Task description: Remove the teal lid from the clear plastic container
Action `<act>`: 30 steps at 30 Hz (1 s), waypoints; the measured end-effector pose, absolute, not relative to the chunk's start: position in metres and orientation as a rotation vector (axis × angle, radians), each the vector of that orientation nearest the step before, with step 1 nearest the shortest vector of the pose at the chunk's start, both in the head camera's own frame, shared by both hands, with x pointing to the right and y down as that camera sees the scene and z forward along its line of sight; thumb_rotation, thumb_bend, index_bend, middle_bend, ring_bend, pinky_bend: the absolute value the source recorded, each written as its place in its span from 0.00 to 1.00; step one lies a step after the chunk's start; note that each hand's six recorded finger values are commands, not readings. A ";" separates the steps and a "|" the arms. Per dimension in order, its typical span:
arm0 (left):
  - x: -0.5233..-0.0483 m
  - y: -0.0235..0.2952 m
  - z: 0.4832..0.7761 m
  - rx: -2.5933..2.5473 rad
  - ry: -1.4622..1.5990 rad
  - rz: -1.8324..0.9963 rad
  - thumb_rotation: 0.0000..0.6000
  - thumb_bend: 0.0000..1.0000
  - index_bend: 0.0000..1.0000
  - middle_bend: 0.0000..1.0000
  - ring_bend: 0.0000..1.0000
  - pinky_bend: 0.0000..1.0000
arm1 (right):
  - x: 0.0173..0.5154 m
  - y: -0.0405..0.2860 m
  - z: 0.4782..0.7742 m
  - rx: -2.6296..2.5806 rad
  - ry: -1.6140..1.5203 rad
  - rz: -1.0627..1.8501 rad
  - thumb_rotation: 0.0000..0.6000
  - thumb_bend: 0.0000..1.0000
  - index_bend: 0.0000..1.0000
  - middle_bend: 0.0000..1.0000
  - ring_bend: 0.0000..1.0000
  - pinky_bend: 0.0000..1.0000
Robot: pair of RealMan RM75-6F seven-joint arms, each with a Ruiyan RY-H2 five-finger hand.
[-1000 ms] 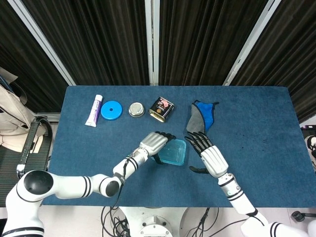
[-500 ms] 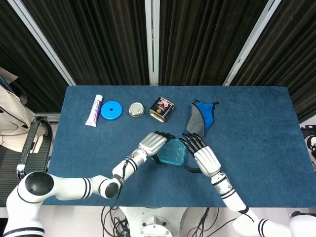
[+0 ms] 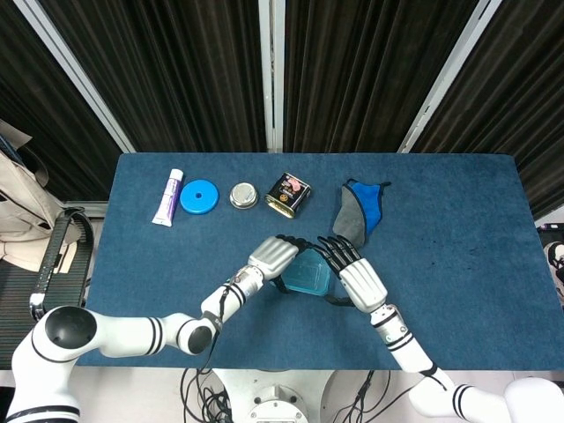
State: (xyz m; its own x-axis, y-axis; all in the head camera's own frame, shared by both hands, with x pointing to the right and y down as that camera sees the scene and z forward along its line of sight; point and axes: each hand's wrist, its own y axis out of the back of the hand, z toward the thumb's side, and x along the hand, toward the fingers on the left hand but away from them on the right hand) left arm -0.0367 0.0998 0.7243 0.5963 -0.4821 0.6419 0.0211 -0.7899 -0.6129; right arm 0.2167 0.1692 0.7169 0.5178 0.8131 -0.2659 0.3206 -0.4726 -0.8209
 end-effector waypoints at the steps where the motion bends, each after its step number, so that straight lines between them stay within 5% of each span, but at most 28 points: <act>1: -0.037 0.100 0.725 -2.247 0.363 -1.141 1.00 0.02 0.26 0.26 0.18 0.28 | 0.216 0.170 0.717 -2.030 -0.917 0.861 1.00 0.00 0.00 0.00 0.00 0.00; 30: -0.041 0.097 0.729 -2.224 0.357 -1.150 1.00 0.02 0.26 0.26 0.18 0.28 | 0.206 0.161 0.715 -2.043 -0.938 0.832 1.00 0.00 0.00 0.00 0.00 0.00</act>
State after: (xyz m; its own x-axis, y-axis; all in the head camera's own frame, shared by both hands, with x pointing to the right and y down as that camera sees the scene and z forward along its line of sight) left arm -0.0413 0.0969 0.7293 0.5878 -0.4872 0.6459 0.0358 -0.7819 -0.6224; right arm 0.2062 0.1614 0.7150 0.5254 0.8139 -0.2481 0.3439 -0.4698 -0.8130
